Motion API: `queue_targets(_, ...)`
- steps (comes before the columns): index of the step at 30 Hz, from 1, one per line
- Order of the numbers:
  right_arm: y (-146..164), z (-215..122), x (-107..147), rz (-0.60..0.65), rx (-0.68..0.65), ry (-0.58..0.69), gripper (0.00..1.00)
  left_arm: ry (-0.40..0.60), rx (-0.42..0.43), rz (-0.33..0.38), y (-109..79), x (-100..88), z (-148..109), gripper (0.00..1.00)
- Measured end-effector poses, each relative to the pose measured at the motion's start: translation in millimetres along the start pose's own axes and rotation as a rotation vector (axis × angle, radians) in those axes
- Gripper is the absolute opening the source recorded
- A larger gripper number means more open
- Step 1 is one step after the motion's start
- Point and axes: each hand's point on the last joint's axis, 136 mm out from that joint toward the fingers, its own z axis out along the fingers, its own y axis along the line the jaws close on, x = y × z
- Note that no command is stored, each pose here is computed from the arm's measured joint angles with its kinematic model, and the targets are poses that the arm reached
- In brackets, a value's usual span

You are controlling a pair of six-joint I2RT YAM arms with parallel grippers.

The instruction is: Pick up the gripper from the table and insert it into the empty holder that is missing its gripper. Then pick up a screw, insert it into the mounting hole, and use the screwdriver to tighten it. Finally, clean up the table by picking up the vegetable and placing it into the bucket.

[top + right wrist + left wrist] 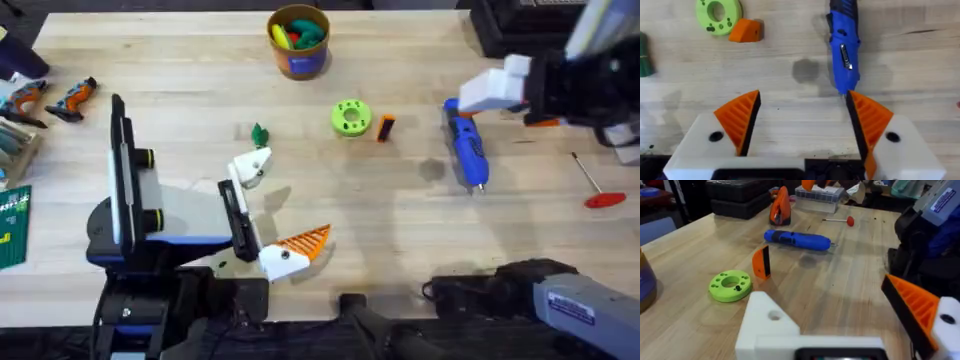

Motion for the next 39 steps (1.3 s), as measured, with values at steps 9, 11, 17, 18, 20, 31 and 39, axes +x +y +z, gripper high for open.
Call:
queue_targets(9,39,7,-6,-0.001,0.058,0.064,0.992,0.0,0.0,0.0,0.0,0.0,0,0.985)
queue_targets(11,48,11,-7,0.006,0.062,0.076,0.991,0.0,0.0,0.0,0.0,0.0,0,0.985)
queue_targets(17,76,26,-13,0.017,0.075,0.125,0.991,0.0,0.0,0.0,0.1,0.0,0,0.985)
queue_targets(18,80,29,-14,0.02,0.079,0.134,0.991,0.0,-0.001,0.0,0.1,0.0,0,0.985)
queue_targets(20,89,32,-18,0.026,0.088,0.155,0.991,0.0,-0.001,0.0,0.1,0.0,0,0.985)
queue_targets(31,105,65,-25,0.057,0.127,0.235,0.991,0.0,-0.003,0.0,0.4,0.0,0,0.985)
queue_targets(39,107,83,-21,0.161,0.164,0.278,0.992,0.0,-0.003,0.001,0.4,0.0,0,0.985)
